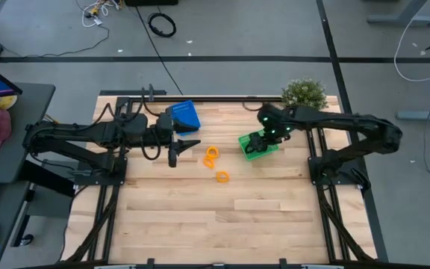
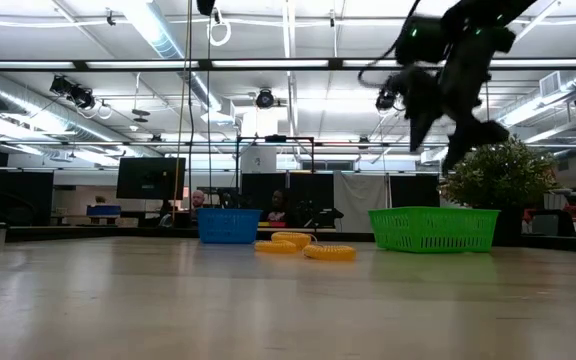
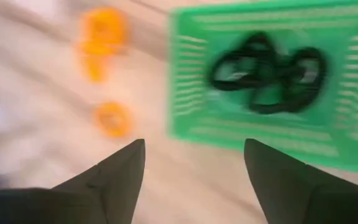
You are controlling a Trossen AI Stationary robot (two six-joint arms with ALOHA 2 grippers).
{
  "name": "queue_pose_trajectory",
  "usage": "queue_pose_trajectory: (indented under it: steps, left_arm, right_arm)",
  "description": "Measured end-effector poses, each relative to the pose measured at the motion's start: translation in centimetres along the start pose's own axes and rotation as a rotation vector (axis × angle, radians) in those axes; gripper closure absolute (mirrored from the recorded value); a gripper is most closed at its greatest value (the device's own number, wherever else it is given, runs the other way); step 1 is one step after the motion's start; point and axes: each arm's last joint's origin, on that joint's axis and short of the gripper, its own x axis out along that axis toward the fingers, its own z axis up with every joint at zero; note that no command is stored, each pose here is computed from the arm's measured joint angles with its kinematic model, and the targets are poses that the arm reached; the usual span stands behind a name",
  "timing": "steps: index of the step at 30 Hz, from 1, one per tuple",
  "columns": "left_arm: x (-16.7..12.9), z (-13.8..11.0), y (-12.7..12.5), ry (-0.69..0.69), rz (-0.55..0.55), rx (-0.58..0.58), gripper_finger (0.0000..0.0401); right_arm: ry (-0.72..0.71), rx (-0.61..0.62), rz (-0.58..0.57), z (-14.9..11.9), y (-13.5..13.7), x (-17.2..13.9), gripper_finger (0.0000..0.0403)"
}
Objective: Sort spring keychains
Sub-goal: Put the yellow spring keychain into the blue bin
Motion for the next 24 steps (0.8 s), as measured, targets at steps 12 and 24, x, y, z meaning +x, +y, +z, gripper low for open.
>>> queue_pose_trajectory:
  steps: [12,24]
  left_arm:
    - [0.0,-0.1,0.1,0.009,0.015,-0.009,0.0220]
    - [0.0,-0.1,0.1,0.010,0.044,0.002,0.0225]
  right_arm:
    - [-0.171,-0.207,0.540,-4.4,2.1,-9.1,0.0302]
    - [-0.296,-0.527,0.767,-5.9,5.4,-10.0,0.0386]
